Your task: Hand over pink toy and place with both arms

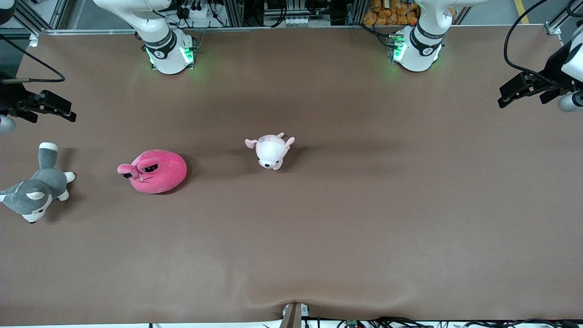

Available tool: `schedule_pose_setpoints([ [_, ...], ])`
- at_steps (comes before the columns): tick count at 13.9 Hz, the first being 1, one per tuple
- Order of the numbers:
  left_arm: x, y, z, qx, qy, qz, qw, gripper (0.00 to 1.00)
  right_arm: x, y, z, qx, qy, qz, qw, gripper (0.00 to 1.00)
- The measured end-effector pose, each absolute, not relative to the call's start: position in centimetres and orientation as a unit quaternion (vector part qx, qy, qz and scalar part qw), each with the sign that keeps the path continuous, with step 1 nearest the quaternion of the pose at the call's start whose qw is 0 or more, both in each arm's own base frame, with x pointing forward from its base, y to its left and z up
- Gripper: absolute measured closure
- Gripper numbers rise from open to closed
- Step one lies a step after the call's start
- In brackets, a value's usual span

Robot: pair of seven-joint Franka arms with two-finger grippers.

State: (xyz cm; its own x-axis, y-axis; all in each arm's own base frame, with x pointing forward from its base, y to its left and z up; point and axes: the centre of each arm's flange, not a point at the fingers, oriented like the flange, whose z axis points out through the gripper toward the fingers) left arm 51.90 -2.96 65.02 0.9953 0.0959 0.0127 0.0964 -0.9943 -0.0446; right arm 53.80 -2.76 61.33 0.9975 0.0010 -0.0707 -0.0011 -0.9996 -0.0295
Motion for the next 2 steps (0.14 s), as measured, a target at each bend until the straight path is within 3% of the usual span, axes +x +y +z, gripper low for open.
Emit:
schedule_pose_setpoints([
  [2,51.9,-2.97,65.4,-0.999,-0.048,-0.009,0.022,0.0,53.79,-2.8,61.3,-0.999,0.0,0.036,0.015,0.0],
])
